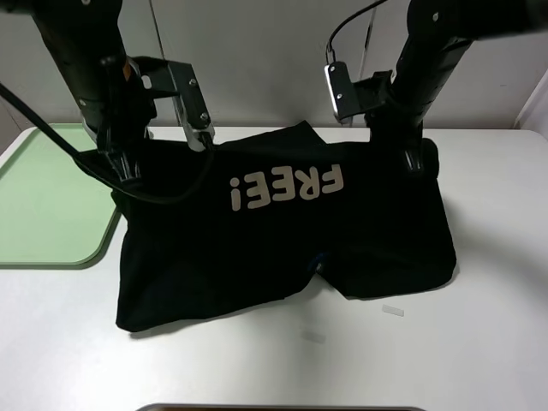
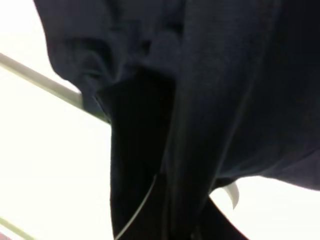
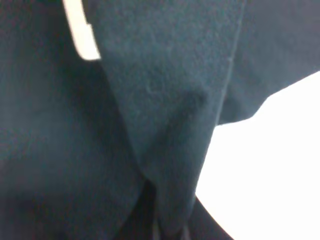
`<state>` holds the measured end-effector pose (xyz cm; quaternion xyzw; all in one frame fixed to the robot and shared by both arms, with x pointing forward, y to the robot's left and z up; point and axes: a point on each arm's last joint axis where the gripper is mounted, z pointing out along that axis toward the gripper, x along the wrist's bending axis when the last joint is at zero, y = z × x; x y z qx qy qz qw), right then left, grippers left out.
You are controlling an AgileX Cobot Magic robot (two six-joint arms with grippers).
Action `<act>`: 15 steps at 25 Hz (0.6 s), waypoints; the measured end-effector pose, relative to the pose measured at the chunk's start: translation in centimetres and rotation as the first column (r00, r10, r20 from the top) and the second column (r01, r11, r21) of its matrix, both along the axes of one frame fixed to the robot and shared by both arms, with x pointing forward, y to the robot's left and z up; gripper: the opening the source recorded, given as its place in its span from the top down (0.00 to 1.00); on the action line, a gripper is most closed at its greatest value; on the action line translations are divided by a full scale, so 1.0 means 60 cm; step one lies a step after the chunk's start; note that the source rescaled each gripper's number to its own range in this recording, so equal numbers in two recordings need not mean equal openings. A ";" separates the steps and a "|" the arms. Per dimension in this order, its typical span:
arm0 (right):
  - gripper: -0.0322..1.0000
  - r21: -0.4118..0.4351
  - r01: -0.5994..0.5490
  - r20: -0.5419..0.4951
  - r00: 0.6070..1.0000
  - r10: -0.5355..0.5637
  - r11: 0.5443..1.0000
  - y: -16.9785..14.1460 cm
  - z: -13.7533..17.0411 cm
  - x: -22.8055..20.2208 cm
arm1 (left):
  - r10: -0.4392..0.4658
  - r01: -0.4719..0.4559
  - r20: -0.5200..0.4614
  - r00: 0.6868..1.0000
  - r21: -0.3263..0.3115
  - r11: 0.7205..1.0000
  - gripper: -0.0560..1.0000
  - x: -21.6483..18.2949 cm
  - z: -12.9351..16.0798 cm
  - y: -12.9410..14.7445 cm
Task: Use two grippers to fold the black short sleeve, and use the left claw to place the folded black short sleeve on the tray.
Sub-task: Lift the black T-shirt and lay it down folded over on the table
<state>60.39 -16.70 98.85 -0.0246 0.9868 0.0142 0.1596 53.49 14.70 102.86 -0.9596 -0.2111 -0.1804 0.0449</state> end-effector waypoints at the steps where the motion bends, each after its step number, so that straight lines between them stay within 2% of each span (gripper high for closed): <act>1: 0.97 0.002 0.016 0.006 1.000 -0.016 1.000 -0.003 0.017 -0.006 | 0.006 -0.006 -0.001 1.000 0.005 1.000 0.95 0.001 0.009 0.000; 5: 0.97 0.014 0.095 0.040 0.995 -0.095 0.995 -0.018 0.081 -0.032 | 0.017 -0.017 0.024 1.000 0.003 1.000 0.95 0.011 0.060 -0.004; 10: 0.97 0.013 0.176 0.076 0.981 -0.177 0.984 -0.041 0.149 -0.073 | 0.035 -0.032 0.090 0.995 -0.043 0.999 0.95 0.021 0.134 -0.010; 15: 0.97 0.025 0.241 0.137 0.960 -0.243 0.970 -0.065 0.210 -0.117 | -0.017 0.035 0.176 0.984 -0.101 0.994 0.95 0.026 0.201 -0.018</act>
